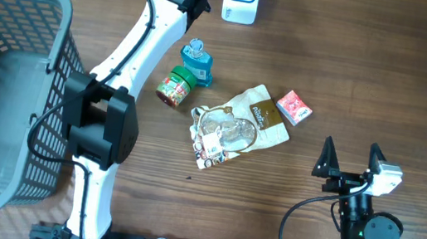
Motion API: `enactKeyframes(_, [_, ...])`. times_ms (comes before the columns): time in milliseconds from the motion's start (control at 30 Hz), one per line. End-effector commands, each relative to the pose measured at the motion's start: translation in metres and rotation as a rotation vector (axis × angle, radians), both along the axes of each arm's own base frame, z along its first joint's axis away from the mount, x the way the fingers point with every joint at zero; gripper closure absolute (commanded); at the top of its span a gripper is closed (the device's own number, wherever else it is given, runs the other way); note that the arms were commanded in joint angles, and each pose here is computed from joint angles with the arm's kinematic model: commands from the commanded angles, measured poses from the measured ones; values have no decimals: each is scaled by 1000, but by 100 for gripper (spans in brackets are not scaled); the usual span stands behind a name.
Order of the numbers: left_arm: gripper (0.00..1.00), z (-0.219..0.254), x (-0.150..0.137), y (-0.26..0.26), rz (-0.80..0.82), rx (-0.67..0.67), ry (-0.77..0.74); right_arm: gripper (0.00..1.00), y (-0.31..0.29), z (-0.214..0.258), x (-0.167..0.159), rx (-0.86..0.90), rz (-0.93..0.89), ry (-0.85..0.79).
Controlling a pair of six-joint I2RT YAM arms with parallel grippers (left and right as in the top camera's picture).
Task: Scan the item barcode
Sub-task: 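Hold the package in front of the white scanner with the left gripper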
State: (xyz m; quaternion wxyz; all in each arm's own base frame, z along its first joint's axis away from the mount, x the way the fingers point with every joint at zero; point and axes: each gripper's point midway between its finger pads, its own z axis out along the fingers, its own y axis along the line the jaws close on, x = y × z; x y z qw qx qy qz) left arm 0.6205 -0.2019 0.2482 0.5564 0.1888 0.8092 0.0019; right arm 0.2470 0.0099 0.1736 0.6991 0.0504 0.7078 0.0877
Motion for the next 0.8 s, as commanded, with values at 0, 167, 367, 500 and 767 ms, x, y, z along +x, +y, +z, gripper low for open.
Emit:
enactKeyframes(0, [96, -7, 7, 1, -28, 119, -19, 0, 3, 1, 0, -11, 14, -8])
enactKeyframes(167, [96, -49, 7, -4, -54, 225, 47, 0, 3, 1, 0, -11, 14, -8])
enactKeyframes(367, [96, -80, 4, -26, -115, 317, 67, 0, 3, 1, 0, -11, 14, -8])
enactKeyframes(500, [96, -87, 0, -36, -140, 344, 72, 0, 3, 1, 0, -11, 14, -8])
enactKeyframes(767, [96, -97, -6, -33, -158, 409, 107, 0, 3, 1, 0, -11, 14, -8])
